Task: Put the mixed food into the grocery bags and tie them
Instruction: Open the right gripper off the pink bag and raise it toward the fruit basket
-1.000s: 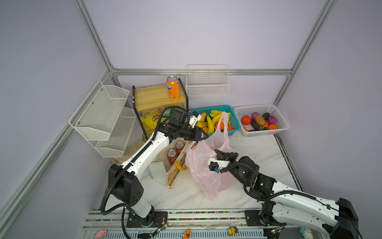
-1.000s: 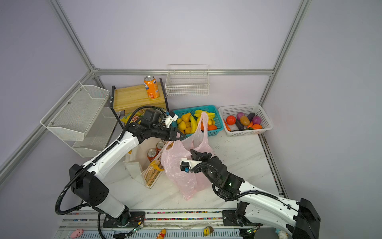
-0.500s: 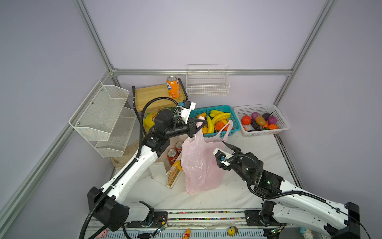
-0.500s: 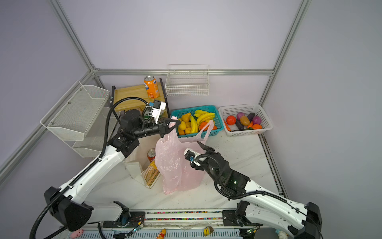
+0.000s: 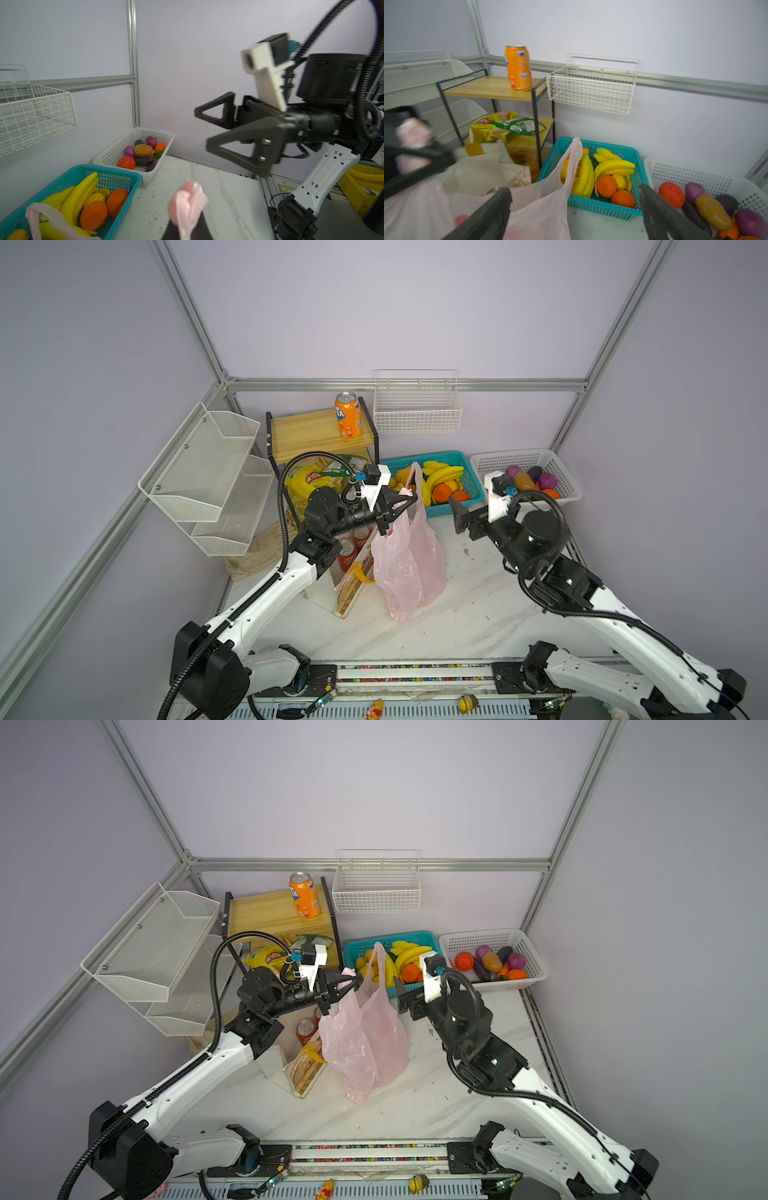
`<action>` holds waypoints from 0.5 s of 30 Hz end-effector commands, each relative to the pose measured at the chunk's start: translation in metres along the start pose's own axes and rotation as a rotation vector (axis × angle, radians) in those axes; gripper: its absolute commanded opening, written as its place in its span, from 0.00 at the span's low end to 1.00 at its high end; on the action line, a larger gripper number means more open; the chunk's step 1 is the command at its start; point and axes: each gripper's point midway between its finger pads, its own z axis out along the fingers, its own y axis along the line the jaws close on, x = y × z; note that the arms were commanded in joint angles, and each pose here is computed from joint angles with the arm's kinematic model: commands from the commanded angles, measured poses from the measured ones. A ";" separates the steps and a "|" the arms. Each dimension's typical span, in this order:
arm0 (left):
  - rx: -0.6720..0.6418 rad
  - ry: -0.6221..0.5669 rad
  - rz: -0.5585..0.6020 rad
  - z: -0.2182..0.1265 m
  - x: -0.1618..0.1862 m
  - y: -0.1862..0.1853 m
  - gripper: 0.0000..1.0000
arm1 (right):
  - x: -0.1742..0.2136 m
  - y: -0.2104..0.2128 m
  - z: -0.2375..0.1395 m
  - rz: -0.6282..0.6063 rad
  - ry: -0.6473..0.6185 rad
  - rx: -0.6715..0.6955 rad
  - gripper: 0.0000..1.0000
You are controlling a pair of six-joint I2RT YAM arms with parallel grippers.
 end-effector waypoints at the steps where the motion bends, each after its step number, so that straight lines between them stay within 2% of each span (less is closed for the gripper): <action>1: 0.069 -0.048 0.150 -0.009 -0.010 -0.023 0.00 | 0.033 0.003 0.044 0.193 0.155 -0.120 0.97; 7: 0.084 -0.025 0.167 -0.010 -0.003 -0.025 0.00 | 0.082 0.014 0.116 0.181 0.312 -0.160 0.97; 11: 0.089 -0.019 0.172 -0.011 0.000 -0.026 0.00 | 0.108 0.000 0.159 0.151 0.347 -0.071 0.97; 15: 0.097 -0.014 0.171 -0.011 0.001 -0.027 0.00 | 0.134 -0.023 0.190 0.113 0.373 0.075 0.94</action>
